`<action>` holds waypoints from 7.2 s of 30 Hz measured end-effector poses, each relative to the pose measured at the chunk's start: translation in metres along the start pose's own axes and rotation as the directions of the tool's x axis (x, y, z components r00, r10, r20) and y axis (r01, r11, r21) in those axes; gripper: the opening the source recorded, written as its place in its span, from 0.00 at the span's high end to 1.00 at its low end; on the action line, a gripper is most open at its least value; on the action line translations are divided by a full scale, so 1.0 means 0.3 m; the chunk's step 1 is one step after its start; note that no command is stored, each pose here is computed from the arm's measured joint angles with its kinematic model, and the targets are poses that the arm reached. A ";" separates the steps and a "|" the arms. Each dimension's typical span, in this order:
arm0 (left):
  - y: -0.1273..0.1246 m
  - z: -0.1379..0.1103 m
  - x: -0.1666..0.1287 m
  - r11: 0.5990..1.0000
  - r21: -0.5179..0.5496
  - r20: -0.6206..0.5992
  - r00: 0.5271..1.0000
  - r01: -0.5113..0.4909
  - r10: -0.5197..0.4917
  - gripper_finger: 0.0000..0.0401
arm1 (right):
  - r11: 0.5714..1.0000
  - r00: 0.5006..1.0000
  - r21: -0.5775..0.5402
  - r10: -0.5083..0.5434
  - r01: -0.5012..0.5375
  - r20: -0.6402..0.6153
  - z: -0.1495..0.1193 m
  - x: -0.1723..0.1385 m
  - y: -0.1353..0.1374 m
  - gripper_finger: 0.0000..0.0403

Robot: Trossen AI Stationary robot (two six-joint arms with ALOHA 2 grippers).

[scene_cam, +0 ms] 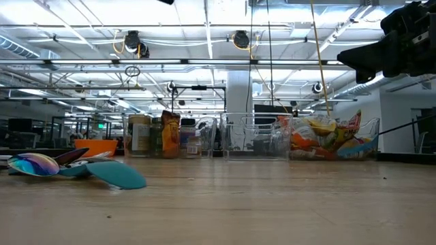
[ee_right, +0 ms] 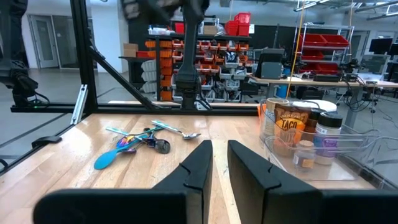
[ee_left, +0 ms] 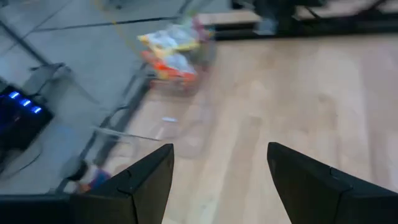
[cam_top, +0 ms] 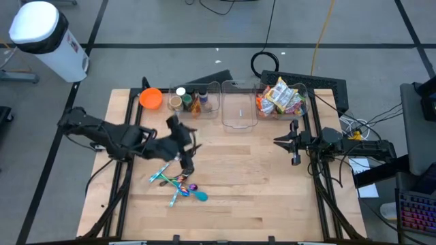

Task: Pick & Place Food Item
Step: Put the right blue pattern spoon into the center transparent bin

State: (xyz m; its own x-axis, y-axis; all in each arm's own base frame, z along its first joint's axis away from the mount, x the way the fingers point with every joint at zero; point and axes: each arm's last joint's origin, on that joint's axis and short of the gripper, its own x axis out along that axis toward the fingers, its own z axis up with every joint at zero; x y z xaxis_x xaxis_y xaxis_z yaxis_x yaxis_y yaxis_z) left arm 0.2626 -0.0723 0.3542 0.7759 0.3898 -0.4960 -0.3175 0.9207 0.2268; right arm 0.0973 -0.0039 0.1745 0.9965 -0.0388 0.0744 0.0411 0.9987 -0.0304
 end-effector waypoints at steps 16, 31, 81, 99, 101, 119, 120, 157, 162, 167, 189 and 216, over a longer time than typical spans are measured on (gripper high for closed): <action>-0.006 -0.208 -0.096 0.965 0.013 0.232 0.938 0.261 -0.257 0.34 | 1.000 1.000 0.000 0.000 0.000 0.000 0.000 0.000 0.000 0.89; 0.018 -0.311 -0.093 0.923 -0.223 0.294 0.924 0.315 -0.245 0.34 | 1.000 1.000 0.000 0.000 0.000 0.000 0.000 0.000 0.000 0.89; -0.093 -0.707 0.208 0.913 -0.293 -0.811 0.579 -0.282 -0.081 0.45 | 1.000 1.000 0.000 0.001 -0.001 0.000 0.000 0.000 0.000 0.89; -0.095 -0.701 0.243 0.942 -0.288 -0.791 0.597 -0.171 -0.133 0.96 | 1.000 1.000 0.000 0.000 0.000 0.000 0.000 0.000 0.000 0.89; -0.092 -0.701 0.245 0.943 -0.282 -0.787 0.605 -0.178 -0.121 0.95 | 1.000 1.000 0.000 0.001 -0.001 0.000 0.000 0.000 0.000 0.89; -0.056 -0.471 0.196 0.966 -0.219 -0.506 0.862 -0.139 0.009 0.96 | 1.000 1.000 0.000 0.000 0.000 0.000 0.000 0.000 0.000 0.89; -0.057 -0.443 0.196 0.969 -0.207 -0.461 0.887 -0.138 0.028 0.96 | 1.000 1.000 0.000 0.000 0.000 0.000 0.000 0.000 0.000 0.89; 0.125 -0.190 0.607 0.902 0.016 0.274 0.870 -0.431 0.410 0.96 | 0.989 0.942 0.143 -0.022 -0.028 0.336 0.109 -0.012 -0.004 0.89; 0.126 -0.178 0.609 0.941 0.004 0.329 0.889 -0.339 0.319 0.96 | 0.964 0.916 0.204 -0.229 0.168 0.329 0.114 0.016 -0.024 0.89; 0.126 -0.178 0.609 0.945 -0.005 0.334 0.890 -0.327 0.309 0.95 | 0.943 0.909 0.205 -0.313 0.263 0.274 0.099 0.062 -0.032 0.89; 0.125 -0.182 0.611 0.950 0.007 0.326 0.899 -0.312 0.292 0.96 | 0.946 0.942 0.062 -0.323 0.319 0.092 0.256 0.532 -0.087 0.35; 0.109 -0.182 0.612 0.986 -0.041 0.346 0.923 -0.163 0.167 0.87 | 0.887 0.887 0.042 -0.461 0.460 0.033 0.212 0.614 -0.146 0.98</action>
State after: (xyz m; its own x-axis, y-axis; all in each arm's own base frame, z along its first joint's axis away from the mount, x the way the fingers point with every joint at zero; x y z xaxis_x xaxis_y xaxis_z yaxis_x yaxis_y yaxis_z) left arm 0.3651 0.0303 0.2246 0.8518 0.5074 -0.1303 -0.4620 0.8448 0.2700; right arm 0.2743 -0.0526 0.2530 0.8621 -0.4941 0.1127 0.4918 0.8693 0.0491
